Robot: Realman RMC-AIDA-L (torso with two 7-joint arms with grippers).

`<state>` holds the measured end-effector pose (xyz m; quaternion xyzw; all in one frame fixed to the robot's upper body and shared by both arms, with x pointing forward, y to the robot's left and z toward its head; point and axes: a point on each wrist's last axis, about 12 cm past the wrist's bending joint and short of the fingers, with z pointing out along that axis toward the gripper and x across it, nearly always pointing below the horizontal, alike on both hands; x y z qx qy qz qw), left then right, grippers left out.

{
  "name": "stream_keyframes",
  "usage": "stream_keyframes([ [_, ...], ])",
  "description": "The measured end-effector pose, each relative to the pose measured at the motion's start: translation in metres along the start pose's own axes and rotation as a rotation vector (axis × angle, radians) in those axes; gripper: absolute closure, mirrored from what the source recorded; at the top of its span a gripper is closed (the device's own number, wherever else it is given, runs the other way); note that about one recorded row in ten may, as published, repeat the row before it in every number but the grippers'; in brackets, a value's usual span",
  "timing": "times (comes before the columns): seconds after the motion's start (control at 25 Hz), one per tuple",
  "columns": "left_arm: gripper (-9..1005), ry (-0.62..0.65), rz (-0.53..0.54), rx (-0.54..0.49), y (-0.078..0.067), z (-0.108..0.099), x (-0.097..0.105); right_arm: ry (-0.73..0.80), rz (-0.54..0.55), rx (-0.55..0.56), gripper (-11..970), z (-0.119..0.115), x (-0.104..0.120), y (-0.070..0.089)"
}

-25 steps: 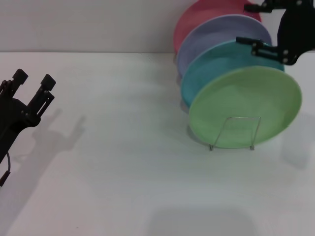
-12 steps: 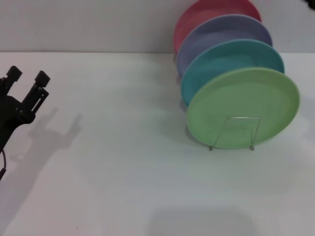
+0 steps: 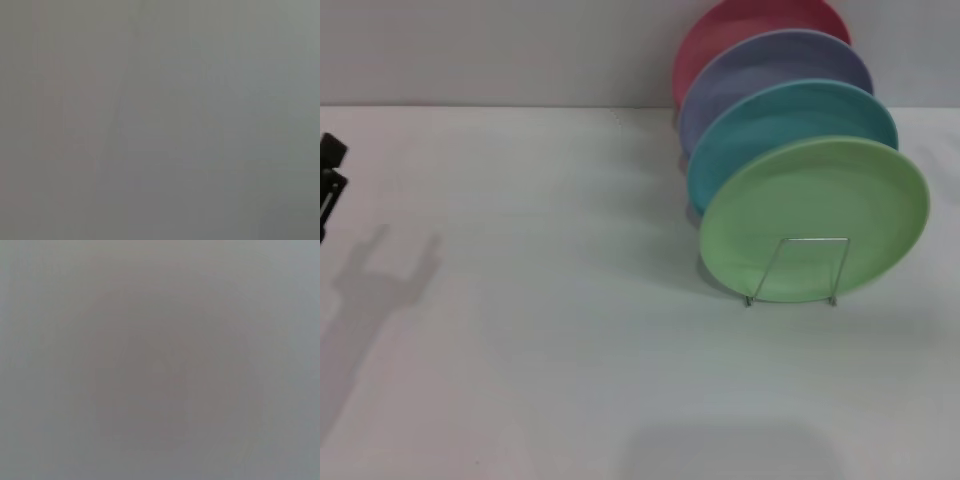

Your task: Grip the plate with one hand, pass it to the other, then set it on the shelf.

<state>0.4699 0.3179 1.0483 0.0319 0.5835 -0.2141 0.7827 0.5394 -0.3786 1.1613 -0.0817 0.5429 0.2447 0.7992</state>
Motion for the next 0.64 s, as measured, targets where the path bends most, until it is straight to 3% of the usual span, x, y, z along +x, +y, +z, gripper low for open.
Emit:
stream_keyframes([
  [0.16,266,-0.024,0.006,-0.019,0.003,-0.006,-0.004,-0.019,0.114,0.133,457,-0.031,0.014,-0.012],
  [0.32,267,-0.043,0.011,-0.040,0.006,-0.014,-0.007,-0.028,0.165,0.189,457,-0.045,0.023,-0.014],
  [0.64,268,-0.044,0.010,-0.063,0.008,-0.021,-0.007,-0.037,0.121,0.319,458,-0.072,0.045,-0.011],
])
